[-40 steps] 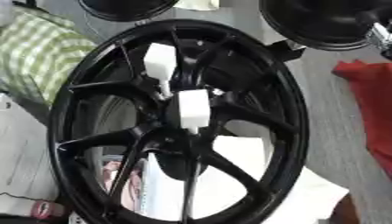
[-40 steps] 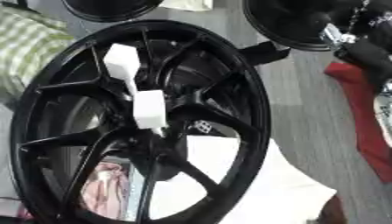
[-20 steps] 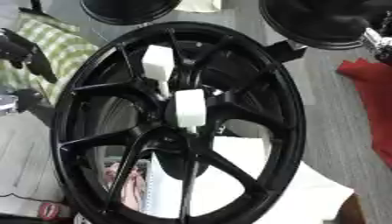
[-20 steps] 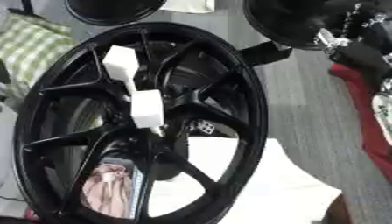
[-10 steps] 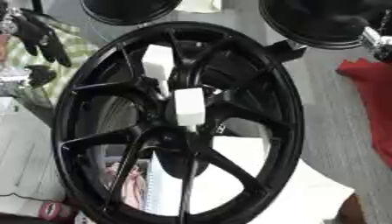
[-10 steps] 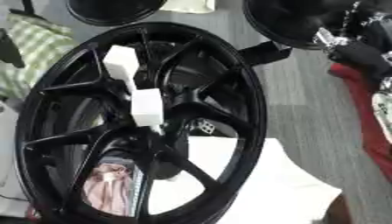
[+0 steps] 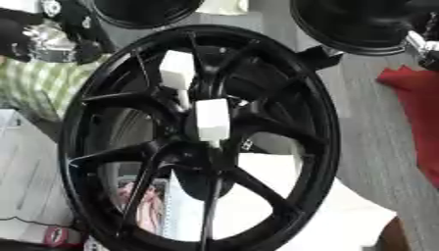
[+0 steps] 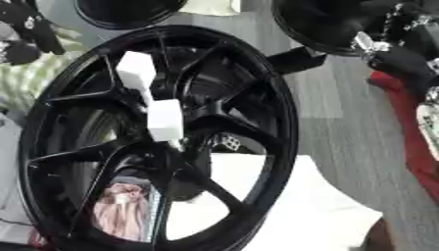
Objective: Pull the pin out of the wheel hub.
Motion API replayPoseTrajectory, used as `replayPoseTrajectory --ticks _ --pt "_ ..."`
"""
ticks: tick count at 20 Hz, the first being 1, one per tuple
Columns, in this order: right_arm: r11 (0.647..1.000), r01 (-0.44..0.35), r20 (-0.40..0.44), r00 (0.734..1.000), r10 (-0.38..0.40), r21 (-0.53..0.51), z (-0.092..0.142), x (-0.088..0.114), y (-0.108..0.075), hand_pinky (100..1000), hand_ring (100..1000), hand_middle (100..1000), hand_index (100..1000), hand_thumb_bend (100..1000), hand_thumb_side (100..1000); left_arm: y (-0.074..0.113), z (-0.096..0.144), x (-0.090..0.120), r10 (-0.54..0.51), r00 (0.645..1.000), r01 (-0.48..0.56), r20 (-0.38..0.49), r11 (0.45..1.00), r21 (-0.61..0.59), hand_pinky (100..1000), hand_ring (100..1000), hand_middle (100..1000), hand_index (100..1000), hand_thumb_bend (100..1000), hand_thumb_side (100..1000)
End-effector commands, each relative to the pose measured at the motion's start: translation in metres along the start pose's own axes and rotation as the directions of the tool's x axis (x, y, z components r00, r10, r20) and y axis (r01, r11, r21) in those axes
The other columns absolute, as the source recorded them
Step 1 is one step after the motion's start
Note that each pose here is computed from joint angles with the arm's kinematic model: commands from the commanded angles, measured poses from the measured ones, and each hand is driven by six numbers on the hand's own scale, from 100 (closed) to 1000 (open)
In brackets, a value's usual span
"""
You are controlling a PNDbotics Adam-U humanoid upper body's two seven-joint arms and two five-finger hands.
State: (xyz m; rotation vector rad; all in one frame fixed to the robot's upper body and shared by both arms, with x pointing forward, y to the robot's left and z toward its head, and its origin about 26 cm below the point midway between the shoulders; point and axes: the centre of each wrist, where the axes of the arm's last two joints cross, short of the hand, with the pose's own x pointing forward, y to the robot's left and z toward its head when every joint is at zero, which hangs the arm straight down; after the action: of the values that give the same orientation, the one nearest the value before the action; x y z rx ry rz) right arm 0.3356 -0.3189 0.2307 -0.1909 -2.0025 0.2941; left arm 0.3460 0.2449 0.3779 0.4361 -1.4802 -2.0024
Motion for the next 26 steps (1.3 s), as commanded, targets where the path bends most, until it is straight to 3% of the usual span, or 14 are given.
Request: replayPoseTrajectory --ticks 1,7,9,10,14,21,26 --pt "1.000 -0.028 0.020 0.999 0.028 0.003 -0.002 0.007 -0.005 879 756 601 746 359 237 0.013 0.000 0.004 -0.024 1.000 0.024 0.004 0.999 0.035 802 817 798 884 227 870" --pt "1.000 -0.023 0.019 1.000 0.023 0.003 -0.003 0.006 -0.004 879 755 600 746 357 238 0.021 -0.022 0.004 -0.028 1.000 0.028 -0.014 1.000 0.005 812 833 815 895 306 670" --pt "1.000 -0.022 0.017 1.000 0.022 0.004 -0.003 0.006 -0.004 879 755 600 746 356 239 0.022 -0.030 0.003 -0.021 1.000 0.021 -0.020 1.000 -0.004 813 833 816 897 316 655" --pt "1.000 -0.021 0.016 1.000 0.021 0.005 -0.003 0.006 -0.004 879 754 600 745 356 240 0.023 -0.032 0.002 -0.019 1.000 0.019 -0.022 1.000 -0.006 816 837 820 902 345 569" --pt "1.000 -0.016 0.015 1.000 0.016 0.007 -0.003 0.005 -0.003 878 753 599 745 355 241 0.023 -0.046 0.001 -0.003 0.999 0.002 -0.033 1.000 -0.021 823 848 831 909 368 470" --pt "1.000 -0.010 0.019 1.000 0.010 0.013 -0.005 0.006 -0.001 878 753 598 745 355 242 0.024 -0.061 -0.001 -0.001 0.999 0.000 -0.043 1.000 -0.025 832 854 834 910 373 407" --pt "1.000 -0.007 0.021 1.000 0.007 0.015 -0.005 0.007 -0.001 878 753 598 745 354 243 0.024 -0.068 -0.004 0.011 0.999 -0.012 -0.042 1.000 -0.027 831 854 837 914 359 414"
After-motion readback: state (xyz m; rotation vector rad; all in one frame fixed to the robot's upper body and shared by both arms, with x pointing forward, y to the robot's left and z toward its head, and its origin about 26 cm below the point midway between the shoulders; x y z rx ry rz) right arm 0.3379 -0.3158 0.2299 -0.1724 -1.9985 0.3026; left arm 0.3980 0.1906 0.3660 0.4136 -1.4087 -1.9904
